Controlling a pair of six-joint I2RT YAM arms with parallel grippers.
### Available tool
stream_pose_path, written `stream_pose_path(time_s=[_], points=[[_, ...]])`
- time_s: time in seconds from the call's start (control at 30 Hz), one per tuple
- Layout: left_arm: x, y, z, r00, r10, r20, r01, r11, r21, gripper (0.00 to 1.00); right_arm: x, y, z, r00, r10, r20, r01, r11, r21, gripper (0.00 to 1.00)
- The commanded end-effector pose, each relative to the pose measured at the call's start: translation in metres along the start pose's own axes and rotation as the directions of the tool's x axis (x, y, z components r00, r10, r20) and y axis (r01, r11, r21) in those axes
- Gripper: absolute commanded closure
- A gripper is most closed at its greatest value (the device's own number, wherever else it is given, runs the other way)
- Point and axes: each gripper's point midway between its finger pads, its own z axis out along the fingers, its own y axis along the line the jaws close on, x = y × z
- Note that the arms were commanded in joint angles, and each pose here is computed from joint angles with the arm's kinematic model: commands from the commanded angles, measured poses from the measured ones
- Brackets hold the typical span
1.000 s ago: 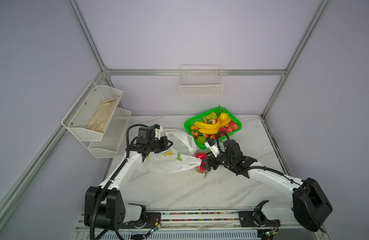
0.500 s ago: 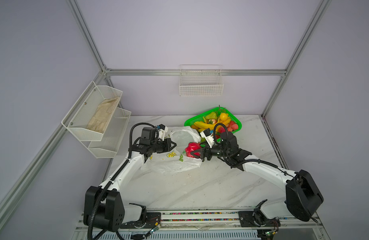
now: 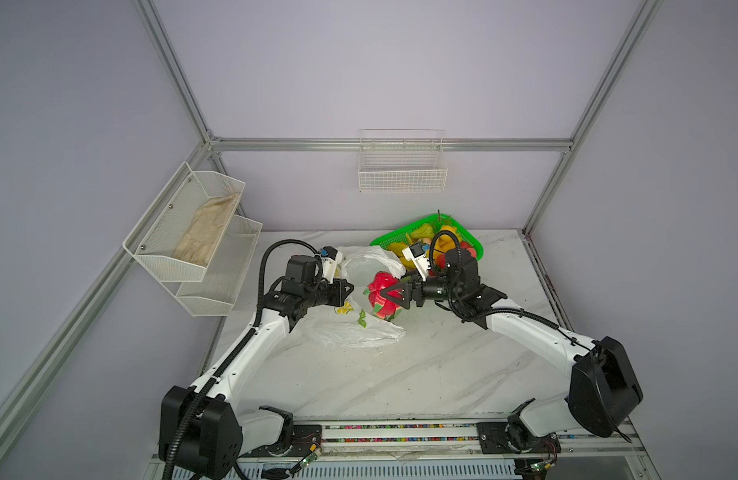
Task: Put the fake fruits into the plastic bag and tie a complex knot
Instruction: 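Carry the dragon fruit toward the bag mouth held by the left gripper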
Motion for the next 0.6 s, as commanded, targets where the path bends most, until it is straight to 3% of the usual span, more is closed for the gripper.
stream_pose_path(time_s=[0.0, 0.37, 0.57], points=[[-0.016, -0.011, -0.011, 0.994, 0.088, 0.069, -0.089, 0.996, 0.012, 1.00, -0.034, 0.038, -0.017, 0.997, -0.049, 0.068, 0.055, 0.994, -0.095, 0.75], [-0.011, -0.011, -0.011, 0.990, 0.117, 0.076, -0.117, 0.993, -0.002, 1.00, -0.053, 0.061, -0.020, 0.994, 0.019, 0.104, 0.005, 0.975, -0.223, 0.75], [-0.008, -0.014, -0.010, 0.986, 0.150, 0.070, -0.151, 0.988, 0.009, 1.00, -0.065, 0.053, -0.023, 0.984, 0.055, 0.171, -0.021, 0.981, -0.194, 0.76]])
